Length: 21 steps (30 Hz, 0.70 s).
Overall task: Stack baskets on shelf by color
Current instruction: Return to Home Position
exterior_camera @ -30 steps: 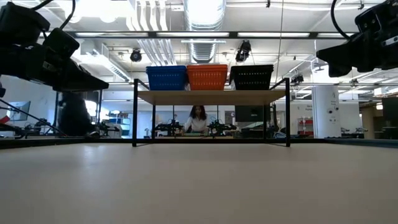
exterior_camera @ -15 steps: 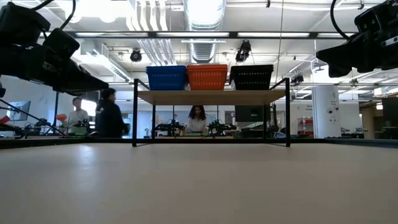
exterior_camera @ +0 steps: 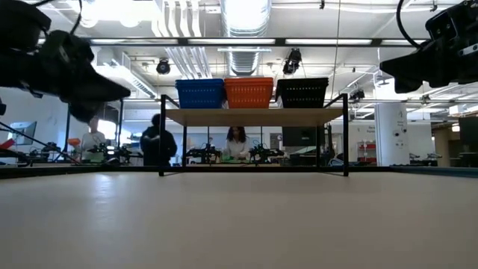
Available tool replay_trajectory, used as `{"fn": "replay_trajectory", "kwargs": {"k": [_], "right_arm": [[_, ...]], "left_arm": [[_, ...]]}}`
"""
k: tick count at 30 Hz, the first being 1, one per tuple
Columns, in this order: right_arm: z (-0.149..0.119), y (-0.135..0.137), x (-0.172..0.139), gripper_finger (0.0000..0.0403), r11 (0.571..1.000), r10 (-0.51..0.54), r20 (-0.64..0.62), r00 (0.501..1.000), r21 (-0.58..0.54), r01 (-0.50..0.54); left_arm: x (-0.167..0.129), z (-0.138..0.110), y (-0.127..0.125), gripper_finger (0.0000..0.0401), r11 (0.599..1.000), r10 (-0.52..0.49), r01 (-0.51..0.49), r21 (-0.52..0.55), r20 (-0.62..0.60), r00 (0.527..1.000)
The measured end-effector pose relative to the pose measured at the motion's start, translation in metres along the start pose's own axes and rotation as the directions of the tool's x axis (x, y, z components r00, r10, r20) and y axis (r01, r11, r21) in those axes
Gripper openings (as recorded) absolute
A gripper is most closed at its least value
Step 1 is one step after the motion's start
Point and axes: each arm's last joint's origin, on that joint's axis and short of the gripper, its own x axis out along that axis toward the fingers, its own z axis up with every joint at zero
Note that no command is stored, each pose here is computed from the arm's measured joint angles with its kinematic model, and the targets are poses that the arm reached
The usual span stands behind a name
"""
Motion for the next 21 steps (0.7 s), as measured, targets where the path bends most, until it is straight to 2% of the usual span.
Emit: {"fn": "replay_trajectory", "kwargs": {"k": [4, 7, 10, 21], "right_arm": [[0.000, 0.000, 0.000, 0.0009, 1.000, 0.000, -0.001, 1.000, 0.000, 0.000], [0.000, 0.000, 0.000, 0.0009, 1.000, 0.000, -0.001, 1.000, 0.000, 0.000], [0.000, 0.000, 0.000, 0.0009, 1.000, 0.000, 0.001, 1.000, 0.000, 0.000], [0.000, 0.000, 0.000, 0.0009, 1.000, -0.001, 0.002, 1.000, 0.000, 0.001]], "left_arm": [[-0.007, 0.005, -0.005, 0.0000, 0.991, -0.095, 0.088, 0.104, 0.061, 0.994], [-0.011, 0.008, -0.008, 0.0000, 0.963, -0.199, 0.181, 0.201, 0.075, 0.977], [-0.012, 0.006, -0.010, 0.0000, 0.928, -0.266, 0.245, 0.279, 0.039, 0.963], [-0.013, 0.005, -0.014, 0.0000, 0.897, -0.308, 0.280, 0.341, 0.029, 0.951]]}}
